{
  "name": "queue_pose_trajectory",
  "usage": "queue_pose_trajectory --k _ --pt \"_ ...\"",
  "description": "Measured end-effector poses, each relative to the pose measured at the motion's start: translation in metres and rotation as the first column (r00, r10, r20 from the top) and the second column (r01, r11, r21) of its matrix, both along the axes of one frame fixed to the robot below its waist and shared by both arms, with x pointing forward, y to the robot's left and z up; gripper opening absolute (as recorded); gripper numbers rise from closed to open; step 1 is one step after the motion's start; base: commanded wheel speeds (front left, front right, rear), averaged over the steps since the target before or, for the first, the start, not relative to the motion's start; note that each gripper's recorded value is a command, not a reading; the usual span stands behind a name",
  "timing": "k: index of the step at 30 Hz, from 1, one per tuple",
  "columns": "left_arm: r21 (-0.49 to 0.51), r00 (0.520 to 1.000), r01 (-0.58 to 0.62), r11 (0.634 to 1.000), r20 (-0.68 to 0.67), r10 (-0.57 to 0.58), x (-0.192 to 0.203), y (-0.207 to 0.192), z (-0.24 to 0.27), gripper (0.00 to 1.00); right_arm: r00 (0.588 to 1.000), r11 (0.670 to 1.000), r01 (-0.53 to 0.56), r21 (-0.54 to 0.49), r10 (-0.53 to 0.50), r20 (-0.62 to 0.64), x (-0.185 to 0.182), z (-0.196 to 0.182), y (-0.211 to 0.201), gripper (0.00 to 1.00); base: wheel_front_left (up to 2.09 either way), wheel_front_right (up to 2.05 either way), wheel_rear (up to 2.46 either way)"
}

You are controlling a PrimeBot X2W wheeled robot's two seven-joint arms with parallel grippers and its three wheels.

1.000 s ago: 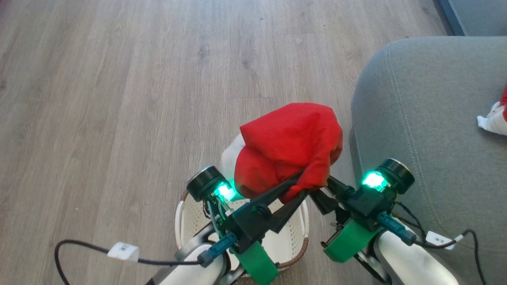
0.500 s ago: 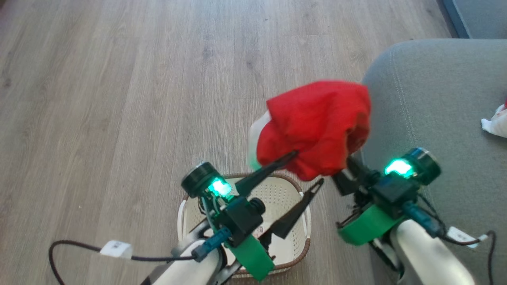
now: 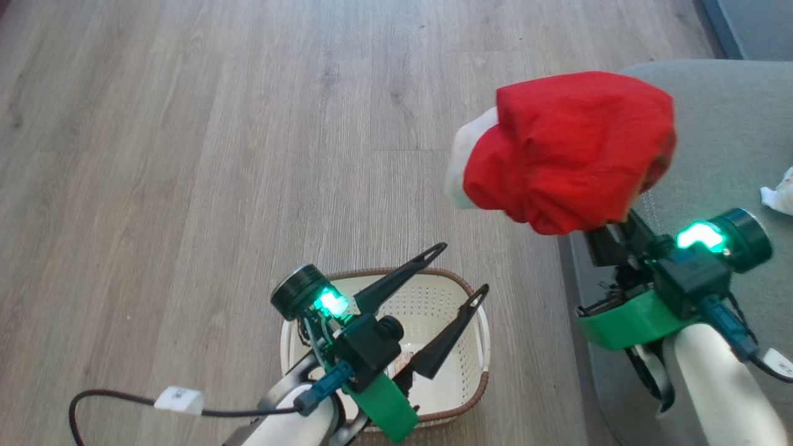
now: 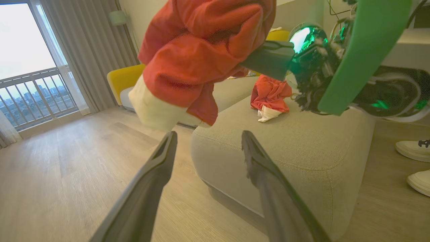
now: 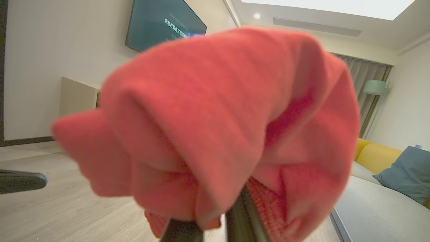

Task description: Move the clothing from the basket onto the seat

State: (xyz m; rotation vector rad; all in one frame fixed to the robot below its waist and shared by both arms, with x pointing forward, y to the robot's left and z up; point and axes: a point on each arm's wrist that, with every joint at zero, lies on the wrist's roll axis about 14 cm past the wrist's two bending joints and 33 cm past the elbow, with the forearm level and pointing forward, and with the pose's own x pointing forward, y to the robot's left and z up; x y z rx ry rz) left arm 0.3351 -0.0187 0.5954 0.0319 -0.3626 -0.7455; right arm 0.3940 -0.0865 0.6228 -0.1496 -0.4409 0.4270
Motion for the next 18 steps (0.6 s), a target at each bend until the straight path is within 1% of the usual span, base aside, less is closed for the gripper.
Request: queue_pose_trajectory --k 8,18 --pt "0.027 0.996 -0.044 0.999 -0.073 0.046 0.007 0.012 -0.025 1.00 0.997 0.997 0.075 0.017 -0.075 0.004 0.005 0.002 -0.025 0.00 0.00 0.00 0.00" --pt "0.059 0.984 -0.052 0.997 -0.165 0.061 0.004 0.015 -0.057 1.00 0.977 0.978 0.204 0.034 -0.201 -0.073 0.003 -0.023 -0.066 0.00 0.00 0.00 0.00"
